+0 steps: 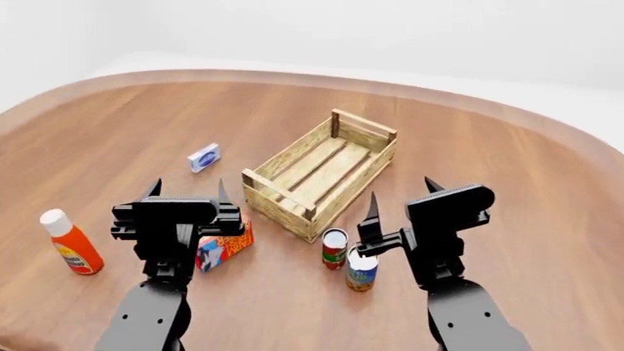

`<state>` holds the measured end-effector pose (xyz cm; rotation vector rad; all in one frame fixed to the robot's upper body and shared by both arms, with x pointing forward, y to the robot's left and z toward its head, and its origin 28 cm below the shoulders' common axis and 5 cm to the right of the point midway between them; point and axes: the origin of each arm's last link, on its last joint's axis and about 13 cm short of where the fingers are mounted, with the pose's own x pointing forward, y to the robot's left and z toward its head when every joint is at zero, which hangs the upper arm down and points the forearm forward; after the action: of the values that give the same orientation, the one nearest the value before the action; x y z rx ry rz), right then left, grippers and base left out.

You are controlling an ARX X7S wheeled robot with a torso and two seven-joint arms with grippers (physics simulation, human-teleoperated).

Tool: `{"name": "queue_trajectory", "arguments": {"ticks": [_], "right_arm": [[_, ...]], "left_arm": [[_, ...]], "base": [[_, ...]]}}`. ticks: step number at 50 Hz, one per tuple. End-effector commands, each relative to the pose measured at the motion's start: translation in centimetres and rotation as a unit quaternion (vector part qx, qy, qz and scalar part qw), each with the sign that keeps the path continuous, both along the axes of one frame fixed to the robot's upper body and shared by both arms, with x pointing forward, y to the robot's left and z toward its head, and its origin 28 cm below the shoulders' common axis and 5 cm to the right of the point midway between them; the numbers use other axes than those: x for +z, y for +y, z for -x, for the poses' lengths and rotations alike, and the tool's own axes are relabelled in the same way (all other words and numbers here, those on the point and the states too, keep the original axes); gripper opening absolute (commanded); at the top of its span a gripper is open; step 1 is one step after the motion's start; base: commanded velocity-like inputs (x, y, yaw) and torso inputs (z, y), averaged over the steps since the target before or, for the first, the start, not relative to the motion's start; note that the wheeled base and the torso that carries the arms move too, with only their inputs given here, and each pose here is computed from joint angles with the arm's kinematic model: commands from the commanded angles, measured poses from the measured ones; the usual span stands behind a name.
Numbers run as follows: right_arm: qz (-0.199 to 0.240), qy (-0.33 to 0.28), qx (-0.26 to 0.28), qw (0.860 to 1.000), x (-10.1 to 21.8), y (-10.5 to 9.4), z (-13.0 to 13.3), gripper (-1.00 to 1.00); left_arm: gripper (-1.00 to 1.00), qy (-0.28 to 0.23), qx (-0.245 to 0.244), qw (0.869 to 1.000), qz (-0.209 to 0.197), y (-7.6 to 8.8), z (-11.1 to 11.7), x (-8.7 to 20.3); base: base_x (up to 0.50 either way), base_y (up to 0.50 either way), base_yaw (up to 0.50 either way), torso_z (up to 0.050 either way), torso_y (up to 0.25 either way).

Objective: Pick up the ketchup, and put it in the wooden tray.

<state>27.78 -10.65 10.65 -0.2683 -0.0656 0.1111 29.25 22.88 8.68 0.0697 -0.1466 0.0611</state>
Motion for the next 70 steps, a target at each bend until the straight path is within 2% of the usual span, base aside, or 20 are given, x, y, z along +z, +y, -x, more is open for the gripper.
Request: {"name": "queue_trajectory", "arguments": {"ticks": [1, 9, 26, 56, 70], "right_arm": [[0.001, -0.002, 0.003, 1.0, 0.07, 0.12, -0.15, 1.0], [0.009, 0.0, -0.003, 1.0, 0.08, 0.14, -0.32, 1.0], [0.014, 0.008, -0.017, 1.0, 0.42, 0.04, -0.45, 1.0], [0.013, 0.005, -0.014, 1.0, 0.41, 0.05, -0.34, 1.0], [0.012, 0.002, -0.021, 1.0, 0.5, -0.1, -0.3, 1.0]], "left_arm": [[1.0, 0.0, 0.004, 1.0, 0.001, 0.1, -0.12, 0.02], [1.0, -0.001, 0.005, 1.0, 0.001, 0.14, -0.15, 0.1], [1.0, 0.001, 0.002, 1.0, -0.004, 0.06, -0.94, 0.64], [1.0, 0.002, -0.001, 1.0, -0.005, 0.05, -0.87, 0.6], [1.0, -0.007, 0.002, 1.0, -0.003, 0.51, -0.66, 0.88]], "base": [[0.07, 0.02, 0.5, 0.0, 0.0], [0.07, 0.02, 0.5, 0.0, 0.0], [0.01, 0.0, 0.0, 0.0, 0.0], [0.48, 0.14, 0.0, 0.0, 0.0], [0.0, 0.0, 0.0, 0.0, 0.001]]}}
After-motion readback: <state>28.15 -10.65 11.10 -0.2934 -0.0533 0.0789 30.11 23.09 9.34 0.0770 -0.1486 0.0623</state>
